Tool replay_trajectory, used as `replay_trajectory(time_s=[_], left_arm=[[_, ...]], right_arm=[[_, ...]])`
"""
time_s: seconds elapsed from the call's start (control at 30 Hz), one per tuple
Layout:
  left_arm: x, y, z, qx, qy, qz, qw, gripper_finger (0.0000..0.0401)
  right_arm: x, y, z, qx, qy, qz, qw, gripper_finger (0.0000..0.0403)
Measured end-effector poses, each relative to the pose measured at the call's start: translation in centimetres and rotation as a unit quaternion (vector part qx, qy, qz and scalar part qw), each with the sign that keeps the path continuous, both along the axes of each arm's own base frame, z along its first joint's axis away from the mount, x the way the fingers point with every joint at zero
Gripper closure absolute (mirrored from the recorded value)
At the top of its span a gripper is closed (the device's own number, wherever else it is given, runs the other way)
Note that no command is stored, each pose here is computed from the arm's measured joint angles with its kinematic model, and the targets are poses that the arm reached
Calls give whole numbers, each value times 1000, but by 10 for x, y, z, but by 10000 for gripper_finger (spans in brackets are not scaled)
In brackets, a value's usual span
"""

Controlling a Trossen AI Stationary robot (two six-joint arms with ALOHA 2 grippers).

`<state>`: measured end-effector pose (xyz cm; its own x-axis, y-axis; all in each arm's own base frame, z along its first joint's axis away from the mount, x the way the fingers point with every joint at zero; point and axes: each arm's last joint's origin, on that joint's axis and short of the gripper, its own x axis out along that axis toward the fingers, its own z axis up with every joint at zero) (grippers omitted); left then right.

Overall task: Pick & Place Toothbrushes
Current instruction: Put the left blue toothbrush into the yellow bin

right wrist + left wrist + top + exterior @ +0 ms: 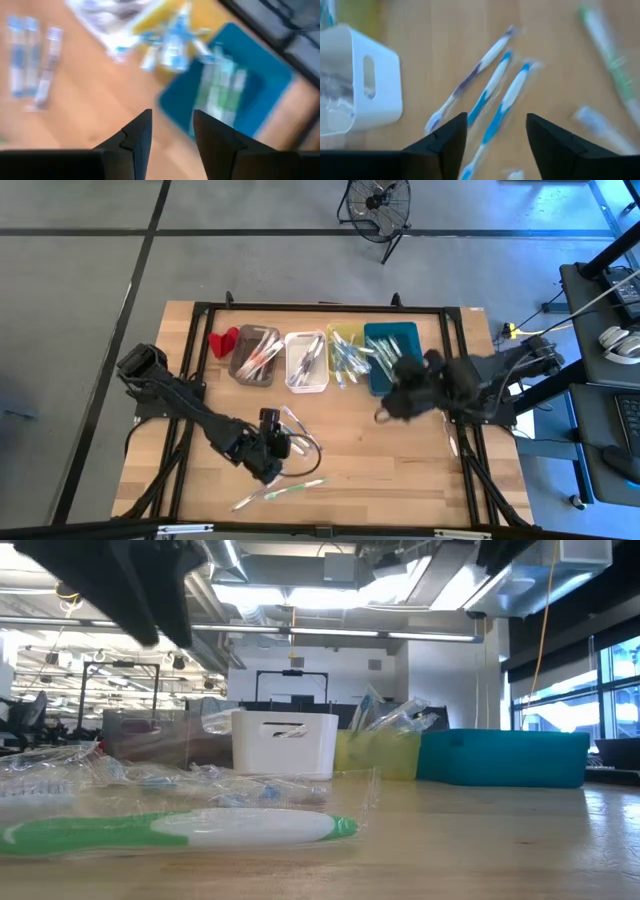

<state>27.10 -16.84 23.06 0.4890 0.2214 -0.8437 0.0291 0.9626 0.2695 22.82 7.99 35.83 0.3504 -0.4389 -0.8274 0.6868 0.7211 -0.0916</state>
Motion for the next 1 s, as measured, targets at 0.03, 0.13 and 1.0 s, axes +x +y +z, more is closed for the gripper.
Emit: replay_trajectory(time_s=[0.03,0.13,1.0], left_arm=[[0,4,-1,4,14,-2,1000,195],[3,18,-6,-3,57,-15,998,166],[27,32,-66,-31,189,-67,979,143]], right_arm=[[1,10,-4,4,-18,6,1000,259],[7,41,-14,24,-61,61,996,263],[23,114,-65,4,-168,283,944,323]])
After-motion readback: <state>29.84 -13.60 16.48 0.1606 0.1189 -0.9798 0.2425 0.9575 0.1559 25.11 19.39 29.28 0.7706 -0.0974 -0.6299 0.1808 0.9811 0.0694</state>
